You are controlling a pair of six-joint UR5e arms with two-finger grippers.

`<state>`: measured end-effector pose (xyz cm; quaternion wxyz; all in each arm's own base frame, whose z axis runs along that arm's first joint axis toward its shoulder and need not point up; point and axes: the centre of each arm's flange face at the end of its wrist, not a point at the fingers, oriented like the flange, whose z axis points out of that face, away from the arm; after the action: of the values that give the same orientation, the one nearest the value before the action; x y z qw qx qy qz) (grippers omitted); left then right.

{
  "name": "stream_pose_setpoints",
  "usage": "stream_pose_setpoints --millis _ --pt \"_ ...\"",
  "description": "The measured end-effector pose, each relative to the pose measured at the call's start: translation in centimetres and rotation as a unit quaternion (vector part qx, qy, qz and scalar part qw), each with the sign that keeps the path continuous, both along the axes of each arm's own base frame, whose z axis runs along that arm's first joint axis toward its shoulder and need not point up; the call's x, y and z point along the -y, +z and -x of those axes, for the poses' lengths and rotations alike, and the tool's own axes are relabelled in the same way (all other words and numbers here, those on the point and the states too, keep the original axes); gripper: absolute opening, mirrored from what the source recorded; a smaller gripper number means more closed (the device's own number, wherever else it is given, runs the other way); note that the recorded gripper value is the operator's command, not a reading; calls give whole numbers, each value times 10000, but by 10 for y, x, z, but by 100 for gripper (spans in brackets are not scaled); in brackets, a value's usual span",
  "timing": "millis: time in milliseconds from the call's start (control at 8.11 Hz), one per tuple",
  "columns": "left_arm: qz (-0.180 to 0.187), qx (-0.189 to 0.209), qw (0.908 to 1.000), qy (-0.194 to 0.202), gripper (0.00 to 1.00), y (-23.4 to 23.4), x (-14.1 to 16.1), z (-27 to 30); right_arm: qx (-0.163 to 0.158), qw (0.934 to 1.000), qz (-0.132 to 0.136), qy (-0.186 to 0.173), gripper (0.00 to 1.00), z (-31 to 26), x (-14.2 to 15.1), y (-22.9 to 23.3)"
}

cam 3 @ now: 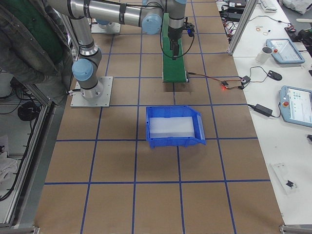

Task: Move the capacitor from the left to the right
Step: 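Lower the right gripper to the belt's far end while the capacitor rides toward it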

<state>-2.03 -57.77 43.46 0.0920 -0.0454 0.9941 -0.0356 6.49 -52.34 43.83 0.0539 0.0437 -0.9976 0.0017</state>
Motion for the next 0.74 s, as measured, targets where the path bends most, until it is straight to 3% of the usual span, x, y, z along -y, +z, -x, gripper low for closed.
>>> stream_pose_setpoints --millis 370,740 --pt "68 -42 9997 -246 100 10 -3 54 450 9988 -158 -58 100 34 2 -34" --pt "200 -57 9996 -176 100 17 -10 84 1078 9940 -166 -81 100 27 11 -55"
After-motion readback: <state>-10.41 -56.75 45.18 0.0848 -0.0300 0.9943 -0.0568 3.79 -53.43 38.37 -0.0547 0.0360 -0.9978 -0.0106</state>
